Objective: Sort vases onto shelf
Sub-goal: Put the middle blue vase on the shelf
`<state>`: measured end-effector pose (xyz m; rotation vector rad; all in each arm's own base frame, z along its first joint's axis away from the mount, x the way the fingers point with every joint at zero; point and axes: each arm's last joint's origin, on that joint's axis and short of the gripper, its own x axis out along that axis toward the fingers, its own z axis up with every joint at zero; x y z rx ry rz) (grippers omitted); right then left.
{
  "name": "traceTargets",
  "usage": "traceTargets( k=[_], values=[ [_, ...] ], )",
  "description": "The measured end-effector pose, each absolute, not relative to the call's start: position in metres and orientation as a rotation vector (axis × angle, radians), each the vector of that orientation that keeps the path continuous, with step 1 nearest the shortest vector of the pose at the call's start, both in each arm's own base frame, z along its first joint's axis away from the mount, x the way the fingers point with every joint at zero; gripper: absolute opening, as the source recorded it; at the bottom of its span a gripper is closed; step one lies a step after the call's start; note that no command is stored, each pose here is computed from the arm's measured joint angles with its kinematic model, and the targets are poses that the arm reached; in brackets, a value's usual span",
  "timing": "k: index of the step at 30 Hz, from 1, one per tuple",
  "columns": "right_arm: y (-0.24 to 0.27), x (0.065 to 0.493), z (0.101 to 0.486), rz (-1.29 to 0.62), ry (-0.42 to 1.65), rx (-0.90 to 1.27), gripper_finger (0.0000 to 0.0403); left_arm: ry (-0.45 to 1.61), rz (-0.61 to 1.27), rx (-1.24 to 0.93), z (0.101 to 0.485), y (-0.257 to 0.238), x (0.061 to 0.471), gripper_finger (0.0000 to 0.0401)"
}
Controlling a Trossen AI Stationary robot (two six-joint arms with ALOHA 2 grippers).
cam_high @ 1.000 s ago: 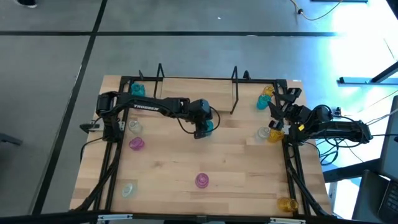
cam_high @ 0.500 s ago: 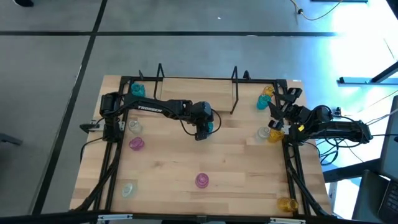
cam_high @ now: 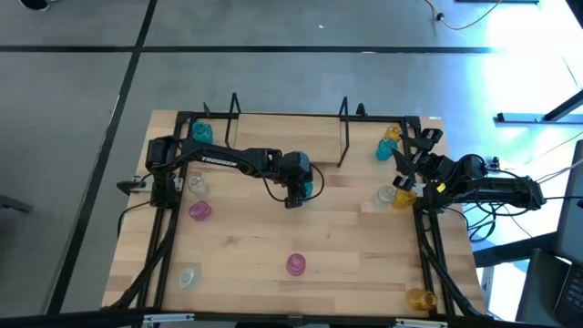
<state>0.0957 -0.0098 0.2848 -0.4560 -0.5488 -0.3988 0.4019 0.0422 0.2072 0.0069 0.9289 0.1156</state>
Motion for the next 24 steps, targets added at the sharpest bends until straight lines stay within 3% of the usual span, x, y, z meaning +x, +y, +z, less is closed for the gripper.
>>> traceTargets(
  k=[10,24],
  values=[
    [-0.010,0.096,0.285,-0.398,-0.546,-0.457,0.0179,0.914,0.120,0.002,0.223,0.042,0.399,0.0130],
    [-0.010,0.097,0.284,-0.397,-0.540,-0.458,0.0179,0.830,0.202,0.034,0.291,0.041,0.357,0.0130]
  ],
)
